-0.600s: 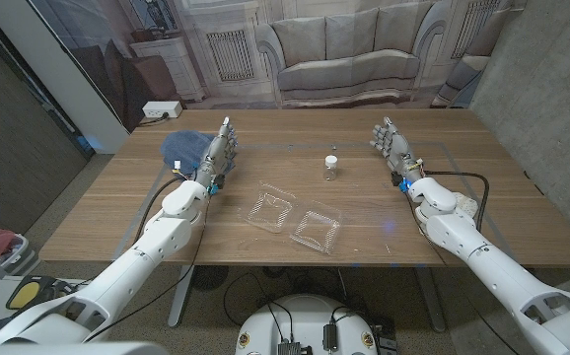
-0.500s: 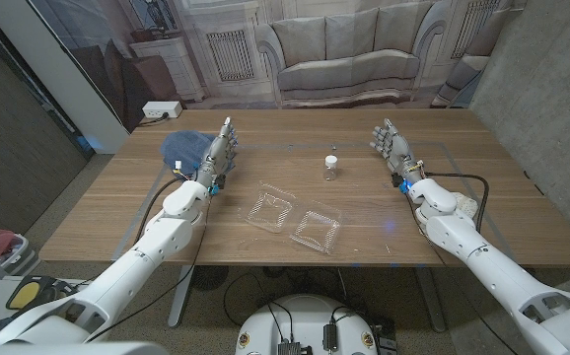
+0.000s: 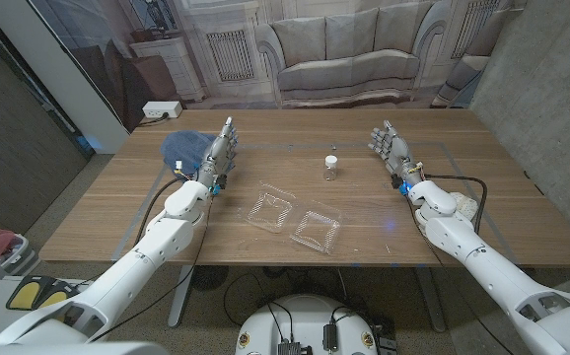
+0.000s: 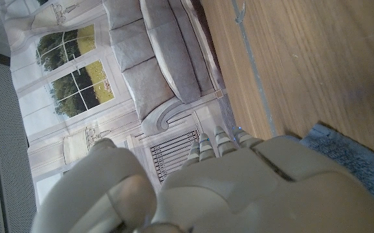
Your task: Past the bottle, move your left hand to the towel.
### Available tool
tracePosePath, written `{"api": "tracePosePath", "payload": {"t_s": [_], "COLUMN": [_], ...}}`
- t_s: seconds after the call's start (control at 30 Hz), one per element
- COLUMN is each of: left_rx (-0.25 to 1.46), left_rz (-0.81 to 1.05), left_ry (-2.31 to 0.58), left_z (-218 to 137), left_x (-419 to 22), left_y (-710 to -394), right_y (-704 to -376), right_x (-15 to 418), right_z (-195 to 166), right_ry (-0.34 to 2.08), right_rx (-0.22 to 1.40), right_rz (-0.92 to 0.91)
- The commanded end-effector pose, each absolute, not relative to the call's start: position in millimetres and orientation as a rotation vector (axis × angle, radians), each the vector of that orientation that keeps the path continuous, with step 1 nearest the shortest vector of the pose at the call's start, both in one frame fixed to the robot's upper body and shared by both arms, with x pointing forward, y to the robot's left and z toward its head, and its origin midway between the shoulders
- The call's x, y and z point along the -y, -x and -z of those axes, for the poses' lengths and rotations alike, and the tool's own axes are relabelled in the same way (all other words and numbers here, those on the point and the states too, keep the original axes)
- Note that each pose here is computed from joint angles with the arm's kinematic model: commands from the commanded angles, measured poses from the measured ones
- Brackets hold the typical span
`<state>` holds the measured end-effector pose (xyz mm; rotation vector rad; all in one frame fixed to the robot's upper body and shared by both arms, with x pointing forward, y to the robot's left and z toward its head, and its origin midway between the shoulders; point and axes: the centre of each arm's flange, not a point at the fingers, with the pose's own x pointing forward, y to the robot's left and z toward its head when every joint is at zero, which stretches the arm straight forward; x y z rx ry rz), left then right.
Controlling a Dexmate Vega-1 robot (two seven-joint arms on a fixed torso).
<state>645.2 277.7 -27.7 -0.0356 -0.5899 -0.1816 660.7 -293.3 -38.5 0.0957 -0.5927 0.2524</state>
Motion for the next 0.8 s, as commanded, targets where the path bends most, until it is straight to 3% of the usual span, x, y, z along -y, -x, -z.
{"api": "tracePosePath", "payload": {"t_s": [0.03,0.8], "left_rx": [0.586,0.661], "left_rz": [0.173,0.142], "left_ry": [0.027,-0.019], "left_z": [26,21], "left_x": [-274,-286], "left_y": [-649,-622], "right_y": [-661,-660], "right_x": [300,305], "right_z": [34,38], "right_ry": [-0.102,-0.099], "right_rx": [0.606,0.614], "right_rz": [-0.252,-0.233]}}
